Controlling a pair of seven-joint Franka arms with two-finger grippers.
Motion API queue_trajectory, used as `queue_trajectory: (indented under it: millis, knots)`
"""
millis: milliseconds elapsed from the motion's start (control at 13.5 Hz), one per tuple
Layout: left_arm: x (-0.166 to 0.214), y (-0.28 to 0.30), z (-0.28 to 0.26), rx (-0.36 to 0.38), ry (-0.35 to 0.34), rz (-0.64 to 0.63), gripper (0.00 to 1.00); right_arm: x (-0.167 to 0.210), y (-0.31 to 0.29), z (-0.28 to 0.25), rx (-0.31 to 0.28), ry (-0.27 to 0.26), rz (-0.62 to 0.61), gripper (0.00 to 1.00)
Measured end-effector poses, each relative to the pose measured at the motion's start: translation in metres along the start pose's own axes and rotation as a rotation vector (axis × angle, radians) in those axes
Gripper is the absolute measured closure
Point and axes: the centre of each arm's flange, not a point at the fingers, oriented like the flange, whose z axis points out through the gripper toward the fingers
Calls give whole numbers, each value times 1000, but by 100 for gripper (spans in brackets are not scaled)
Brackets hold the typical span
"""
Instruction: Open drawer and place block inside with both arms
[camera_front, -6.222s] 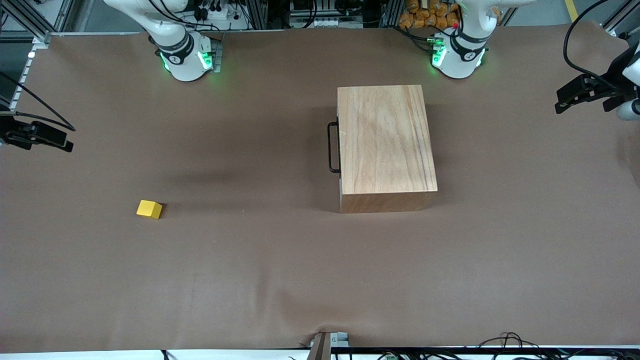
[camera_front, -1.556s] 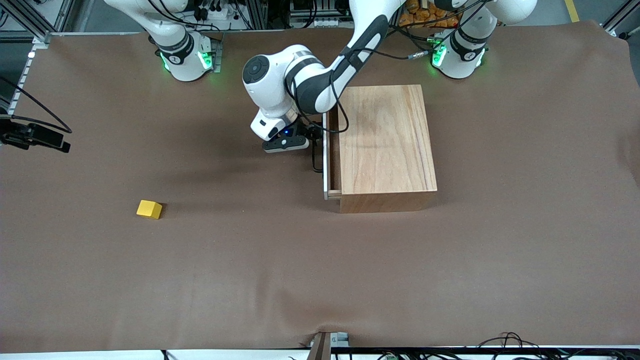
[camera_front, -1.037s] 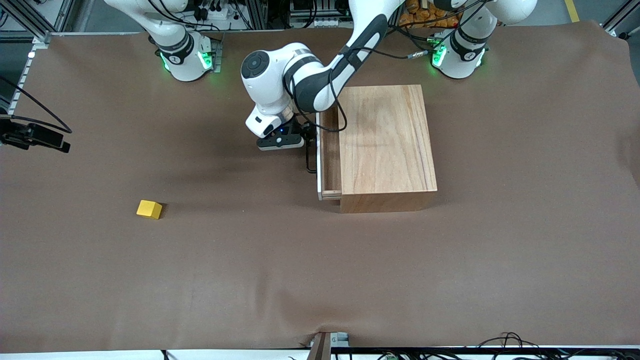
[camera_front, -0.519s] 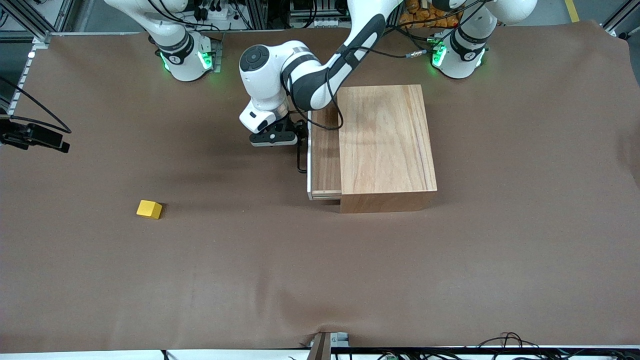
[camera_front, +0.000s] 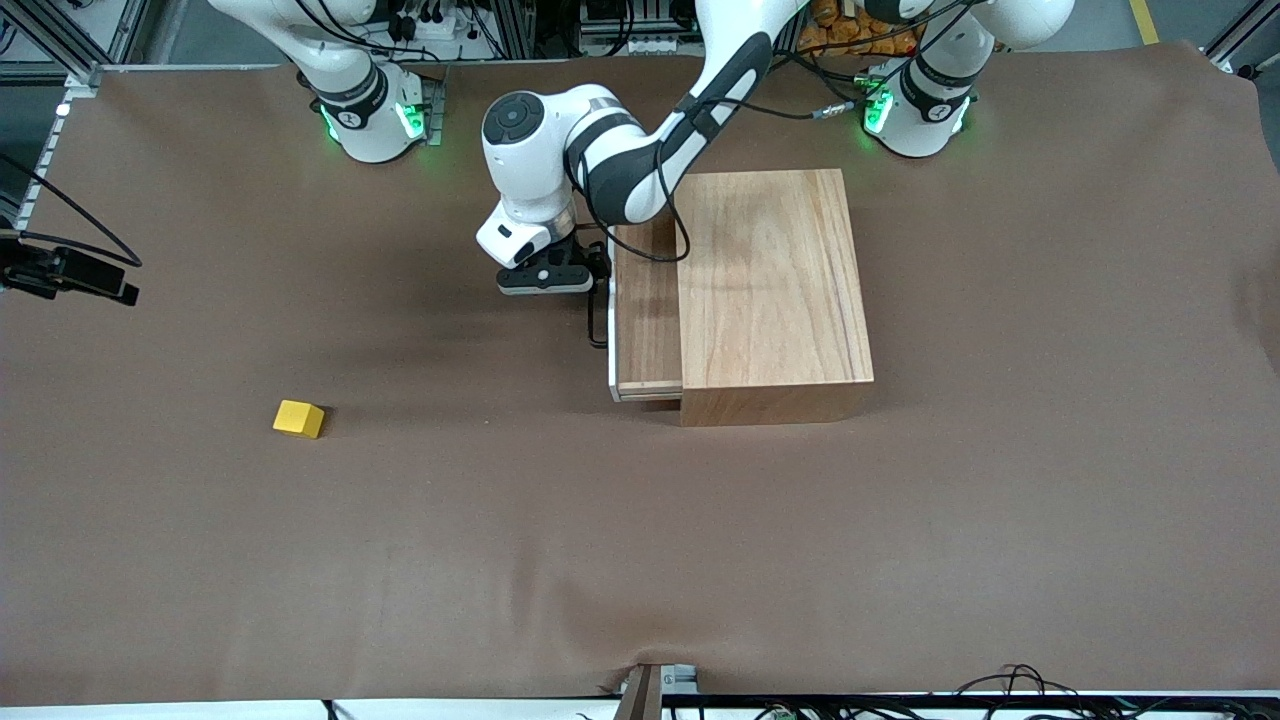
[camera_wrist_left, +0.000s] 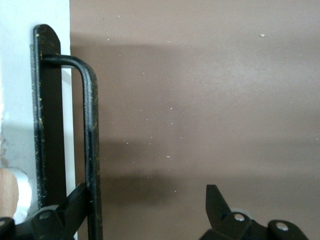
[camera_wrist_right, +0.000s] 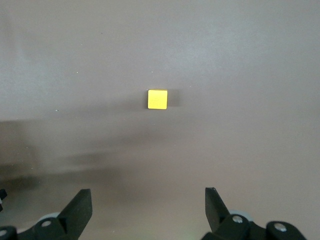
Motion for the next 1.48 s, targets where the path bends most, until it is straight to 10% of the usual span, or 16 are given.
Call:
queue_trajectory:
  millis: [1037, 1481]
  knots:
    - [15, 11, -56, -104, 17, -40, 0, 2, 1, 7, 0, -23, 3, 0]
    - [111, -151, -272, -38, -23, -188, 0, 47, 5, 66, -1, -19, 7, 0]
